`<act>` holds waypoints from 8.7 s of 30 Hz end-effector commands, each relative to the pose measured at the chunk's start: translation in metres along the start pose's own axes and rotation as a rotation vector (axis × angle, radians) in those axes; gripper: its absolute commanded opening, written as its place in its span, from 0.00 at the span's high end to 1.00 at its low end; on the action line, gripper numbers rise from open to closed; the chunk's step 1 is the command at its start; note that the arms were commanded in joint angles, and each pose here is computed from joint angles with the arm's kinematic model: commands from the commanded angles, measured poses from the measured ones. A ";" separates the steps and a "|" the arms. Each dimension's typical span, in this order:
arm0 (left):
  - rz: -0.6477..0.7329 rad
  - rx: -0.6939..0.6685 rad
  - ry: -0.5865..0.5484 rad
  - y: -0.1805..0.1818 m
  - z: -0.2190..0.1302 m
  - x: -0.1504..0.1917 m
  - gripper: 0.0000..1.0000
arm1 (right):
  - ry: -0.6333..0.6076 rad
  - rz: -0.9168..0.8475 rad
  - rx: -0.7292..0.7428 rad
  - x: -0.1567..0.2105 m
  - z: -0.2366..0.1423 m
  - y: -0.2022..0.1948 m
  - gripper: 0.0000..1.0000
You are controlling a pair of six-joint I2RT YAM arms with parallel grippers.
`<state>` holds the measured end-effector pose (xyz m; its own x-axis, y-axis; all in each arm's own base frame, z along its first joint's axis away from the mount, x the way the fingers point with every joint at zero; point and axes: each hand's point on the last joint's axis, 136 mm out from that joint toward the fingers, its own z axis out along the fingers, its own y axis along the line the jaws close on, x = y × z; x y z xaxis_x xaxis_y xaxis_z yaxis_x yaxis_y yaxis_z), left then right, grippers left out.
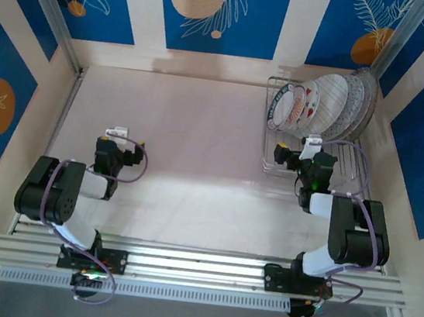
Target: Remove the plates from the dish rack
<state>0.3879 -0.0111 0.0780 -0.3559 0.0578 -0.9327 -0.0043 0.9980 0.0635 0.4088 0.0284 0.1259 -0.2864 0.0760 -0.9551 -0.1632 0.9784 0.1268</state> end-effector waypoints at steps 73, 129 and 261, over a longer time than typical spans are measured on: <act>-0.429 0.479 0.248 -0.169 -0.163 -0.261 0.00 | 0.109 0.324 0.460 -0.310 -0.224 -0.001 0.00; -0.062 0.755 0.161 -0.211 -0.233 -0.239 0.00 | 0.435 0.432 0.505 -0.179 -0.052 -0.184 0.47; -0.342 0.736 0.193 -0.180 -0.219 -0.223 0.00 | 0.059 0.059 0.901 -0.304 -0.079 -0.190 1.00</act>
<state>0.2627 -0.2087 0.3462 -0.6093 -0.1641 -0.7758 0.4365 0.7474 -0.5009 0.4743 -0.1783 0.2764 -0.7123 0.1246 -0.6907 0.4303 0.8550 -0.2896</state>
